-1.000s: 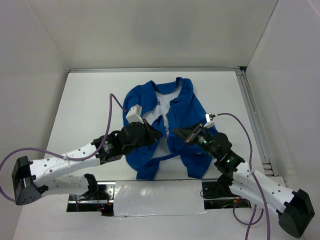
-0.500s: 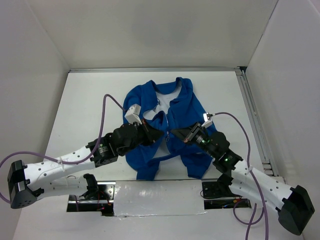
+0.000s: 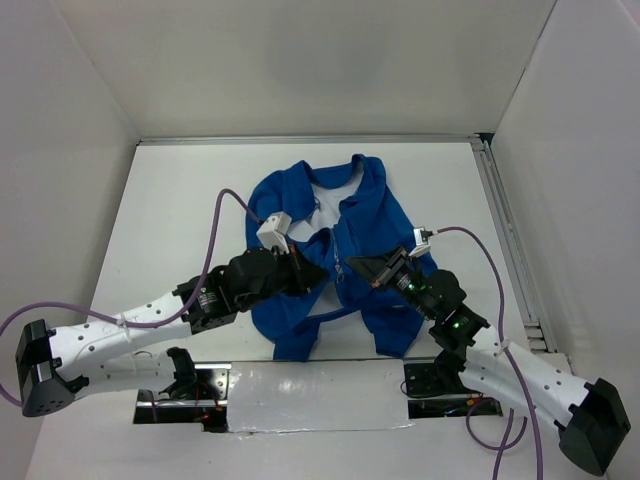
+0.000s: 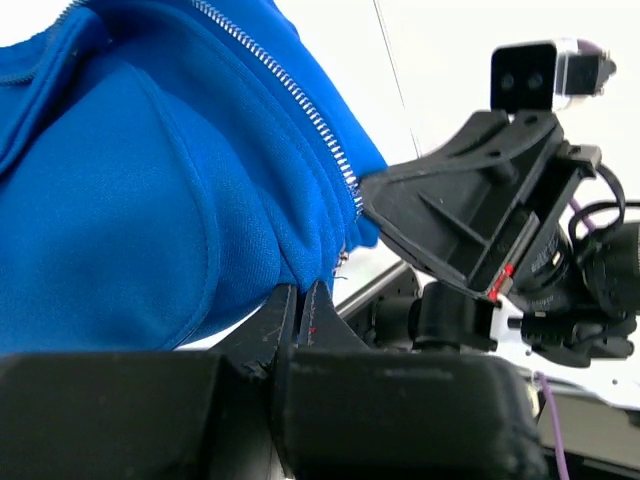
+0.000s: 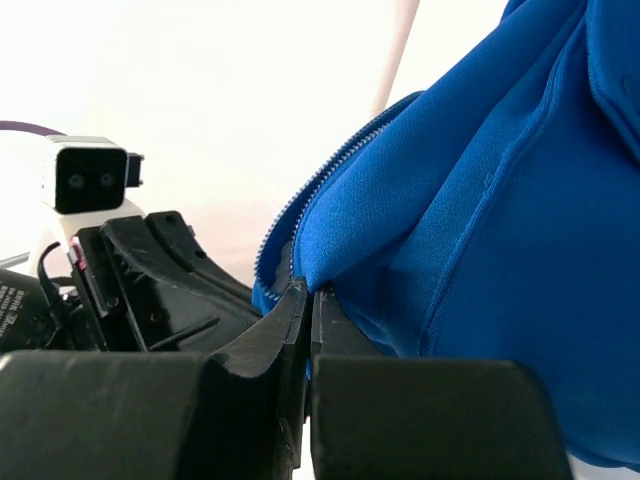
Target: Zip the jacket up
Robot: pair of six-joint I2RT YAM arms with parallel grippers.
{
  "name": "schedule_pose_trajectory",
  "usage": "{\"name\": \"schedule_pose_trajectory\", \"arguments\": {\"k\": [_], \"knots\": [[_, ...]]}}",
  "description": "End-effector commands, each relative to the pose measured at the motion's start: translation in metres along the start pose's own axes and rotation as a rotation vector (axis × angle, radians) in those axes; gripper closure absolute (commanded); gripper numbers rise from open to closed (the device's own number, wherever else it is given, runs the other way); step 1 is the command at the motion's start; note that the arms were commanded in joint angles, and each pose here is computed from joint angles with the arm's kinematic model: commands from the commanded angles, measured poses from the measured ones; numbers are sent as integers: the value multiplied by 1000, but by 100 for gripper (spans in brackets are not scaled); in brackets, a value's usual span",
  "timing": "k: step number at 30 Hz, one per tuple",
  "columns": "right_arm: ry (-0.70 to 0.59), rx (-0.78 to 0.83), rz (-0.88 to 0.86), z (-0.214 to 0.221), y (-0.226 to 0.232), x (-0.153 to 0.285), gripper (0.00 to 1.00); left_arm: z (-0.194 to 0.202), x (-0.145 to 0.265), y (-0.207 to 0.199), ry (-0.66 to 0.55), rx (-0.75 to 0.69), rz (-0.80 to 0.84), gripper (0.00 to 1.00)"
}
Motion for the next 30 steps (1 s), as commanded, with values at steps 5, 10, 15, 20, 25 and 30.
{"name": "schedule_pose_trajectory", "arguments": {"k": [5,10,15,20,25,30], "knots": [[-147,56,-159,-28,54,-2,100,19,19,-14,105,-74,176,100],[-187,108,-127,-41,63,-2,100,38,25,-4,204,-100,167,100],[-203,102,-58,-49,56,-6,100,56,27,11,283,-121,135,100],[-101,153,35,-43,44,-19,100,49,19,10,264,-136,92,100],[91,271,260,-18,3,-20,92,25,-6,17,238,-94,-123,100],[152,350,404,-8,-21,-16,53,12,-22,25,302,-37,-194,100]]}}
Point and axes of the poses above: each gripper's point midway between its finger pads, its own x axis back along the fingers, its own y axis along the line the jaws close on, z = x × y, the point moved 4 cm from there along x, back along the fingers, and after that the axes turned 8 degrees about -x, right-handed, at the moved point
